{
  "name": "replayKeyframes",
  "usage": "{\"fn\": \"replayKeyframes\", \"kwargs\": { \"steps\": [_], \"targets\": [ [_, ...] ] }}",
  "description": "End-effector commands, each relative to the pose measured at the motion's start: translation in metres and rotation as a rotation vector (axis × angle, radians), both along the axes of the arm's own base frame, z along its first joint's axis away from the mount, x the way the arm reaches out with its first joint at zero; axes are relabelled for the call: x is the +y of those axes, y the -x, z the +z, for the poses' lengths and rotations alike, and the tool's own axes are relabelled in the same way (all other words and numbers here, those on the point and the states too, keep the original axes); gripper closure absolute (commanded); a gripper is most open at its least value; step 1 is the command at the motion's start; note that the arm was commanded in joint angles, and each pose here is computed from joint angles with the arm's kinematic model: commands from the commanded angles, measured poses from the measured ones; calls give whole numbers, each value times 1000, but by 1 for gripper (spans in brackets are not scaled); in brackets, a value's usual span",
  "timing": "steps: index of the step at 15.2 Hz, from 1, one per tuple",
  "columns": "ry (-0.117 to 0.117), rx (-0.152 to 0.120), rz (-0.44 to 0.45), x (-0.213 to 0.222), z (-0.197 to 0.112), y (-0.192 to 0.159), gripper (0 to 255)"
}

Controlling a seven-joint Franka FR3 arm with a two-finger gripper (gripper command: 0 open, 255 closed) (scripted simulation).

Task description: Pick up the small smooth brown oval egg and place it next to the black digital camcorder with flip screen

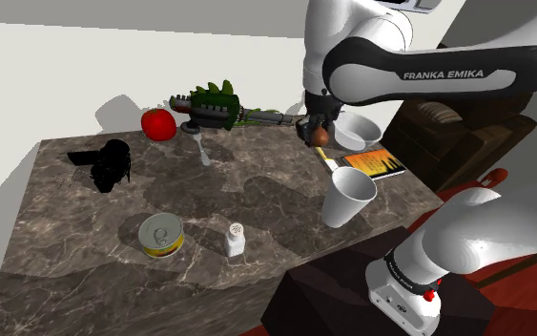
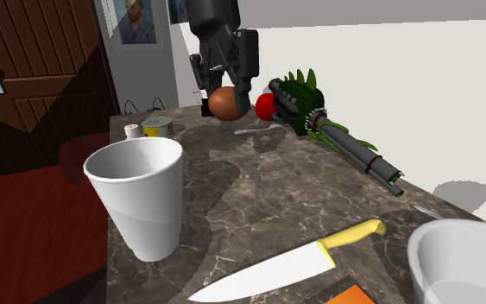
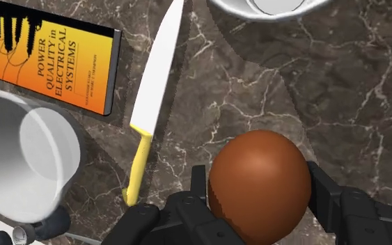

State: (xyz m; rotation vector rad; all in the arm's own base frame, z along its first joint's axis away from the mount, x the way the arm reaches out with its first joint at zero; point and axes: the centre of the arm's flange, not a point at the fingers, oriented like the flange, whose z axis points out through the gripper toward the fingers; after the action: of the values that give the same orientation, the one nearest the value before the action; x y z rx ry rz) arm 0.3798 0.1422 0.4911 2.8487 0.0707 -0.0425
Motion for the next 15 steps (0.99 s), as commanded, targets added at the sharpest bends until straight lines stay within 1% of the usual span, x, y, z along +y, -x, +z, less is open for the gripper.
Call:
{"fn": "replayKeyframes", "kwargs": {
  "steps": [1, 15],
  "targets": [
    [-1, 0, -1, 21, -3, -17, 255],
    [-1, 0, -1, 170, -3, -126, 255]
  ]
}}
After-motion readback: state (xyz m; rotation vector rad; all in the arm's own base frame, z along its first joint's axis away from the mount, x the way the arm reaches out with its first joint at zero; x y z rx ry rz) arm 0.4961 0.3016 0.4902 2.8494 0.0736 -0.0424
